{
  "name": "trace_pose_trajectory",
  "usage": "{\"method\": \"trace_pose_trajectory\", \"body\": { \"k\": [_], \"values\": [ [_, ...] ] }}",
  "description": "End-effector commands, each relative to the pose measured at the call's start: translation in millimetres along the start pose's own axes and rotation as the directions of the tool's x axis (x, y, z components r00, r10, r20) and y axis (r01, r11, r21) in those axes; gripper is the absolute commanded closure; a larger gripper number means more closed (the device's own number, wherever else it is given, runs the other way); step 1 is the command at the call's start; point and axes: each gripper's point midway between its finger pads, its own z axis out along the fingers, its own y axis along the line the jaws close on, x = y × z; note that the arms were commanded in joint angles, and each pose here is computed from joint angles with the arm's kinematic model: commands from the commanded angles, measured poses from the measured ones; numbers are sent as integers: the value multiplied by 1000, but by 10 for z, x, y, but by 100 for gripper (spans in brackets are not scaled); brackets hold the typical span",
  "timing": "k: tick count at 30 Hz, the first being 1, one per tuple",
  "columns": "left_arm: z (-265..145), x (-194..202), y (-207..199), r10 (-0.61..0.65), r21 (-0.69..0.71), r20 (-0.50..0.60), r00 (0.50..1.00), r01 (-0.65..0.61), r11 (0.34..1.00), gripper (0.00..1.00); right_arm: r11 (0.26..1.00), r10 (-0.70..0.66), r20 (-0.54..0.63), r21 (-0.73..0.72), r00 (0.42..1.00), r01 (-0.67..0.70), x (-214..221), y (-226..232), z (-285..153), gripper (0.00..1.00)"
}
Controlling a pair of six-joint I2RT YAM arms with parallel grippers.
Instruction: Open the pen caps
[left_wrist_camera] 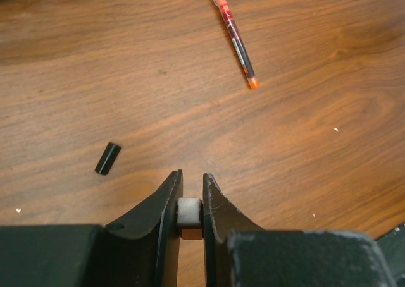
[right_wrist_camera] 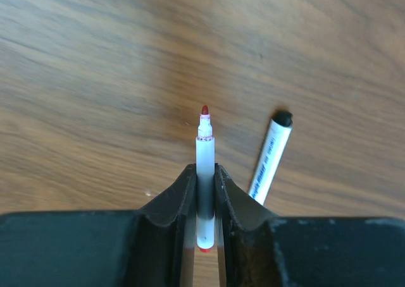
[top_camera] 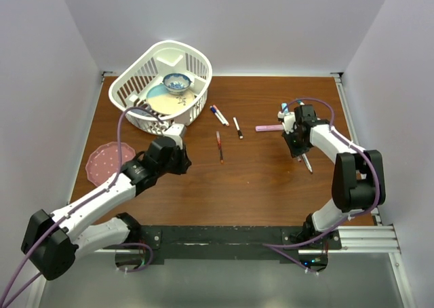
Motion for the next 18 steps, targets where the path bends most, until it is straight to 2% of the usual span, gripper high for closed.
{"method": "trace_pose_trajectory", "body": {
  "k": [1, 4, 8, 11, 14, 18],
  "values": [
    [177, -40, 19, 8, -43, 35, 999, -6, 999, 100, 998, -9, -64, 62, 998, 13, 143, -149, 46, 79],
    [230, 50, 82, 20, -91, 21, 1000, -18, 996, 100, 998, -1, -97, 67, 995, 7, 209, -184, 96, 76],
    [245, 111, 108, 37, -117, 19, 999, -34, 993, 100, 996, -1, -115, 83, 993, 10, 241, -232, 109, 67],
    [291, 187, 131, 56, -137, -11, 998, -57, 989, 100, 997, -4, -121, 75, 993, 13, 235, -222, 112, 66],
    [340, 266, 177, 78, -176, -49, 996, -85, 981, 100, 998, -5, -80, 62, 997, 10, 155, -205, 28, 66],
    [418, 419, 264, 120, -242, -108, 987, -144, 959, 100, 999, -29, 31, 21, 999, 29, -19, -142, -218, 66]
  ]
}}
